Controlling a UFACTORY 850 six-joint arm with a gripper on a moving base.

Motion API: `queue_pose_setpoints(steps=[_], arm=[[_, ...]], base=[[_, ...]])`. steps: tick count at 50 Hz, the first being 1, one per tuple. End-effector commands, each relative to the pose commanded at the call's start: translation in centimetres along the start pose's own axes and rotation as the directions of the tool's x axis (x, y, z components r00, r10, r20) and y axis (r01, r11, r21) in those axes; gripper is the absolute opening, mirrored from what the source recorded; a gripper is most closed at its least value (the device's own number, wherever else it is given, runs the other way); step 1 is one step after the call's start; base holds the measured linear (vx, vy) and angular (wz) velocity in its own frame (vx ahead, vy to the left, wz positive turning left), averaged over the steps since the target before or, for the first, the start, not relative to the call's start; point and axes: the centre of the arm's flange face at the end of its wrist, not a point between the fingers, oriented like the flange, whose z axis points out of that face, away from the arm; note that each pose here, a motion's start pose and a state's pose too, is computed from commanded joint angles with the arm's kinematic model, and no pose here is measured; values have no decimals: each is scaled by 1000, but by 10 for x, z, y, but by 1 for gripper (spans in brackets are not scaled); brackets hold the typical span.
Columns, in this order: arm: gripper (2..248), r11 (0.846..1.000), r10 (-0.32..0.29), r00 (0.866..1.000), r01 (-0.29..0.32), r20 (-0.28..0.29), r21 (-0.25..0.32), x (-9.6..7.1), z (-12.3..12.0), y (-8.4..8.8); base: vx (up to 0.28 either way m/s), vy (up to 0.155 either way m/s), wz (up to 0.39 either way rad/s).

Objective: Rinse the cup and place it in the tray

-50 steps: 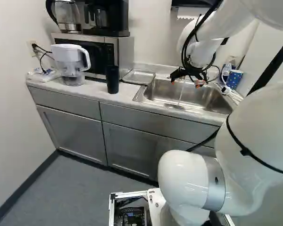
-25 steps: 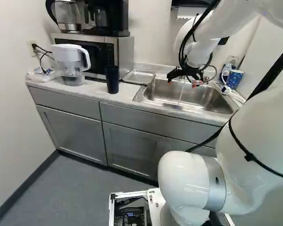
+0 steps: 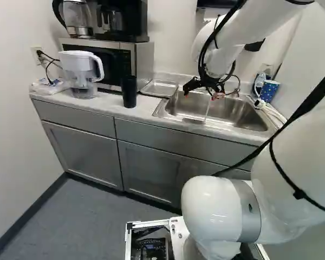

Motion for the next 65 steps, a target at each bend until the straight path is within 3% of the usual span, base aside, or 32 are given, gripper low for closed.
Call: queue_pose_setpoints(steps=[33, 65], arm=[[247, 991, -103, 995, 103, -8, 80, -11, -7, -51], [247, 966, -203, 979, 204, -21, 157, -20, -14, -100]], base=[[0, 0, 0], [0, 0, 0]])
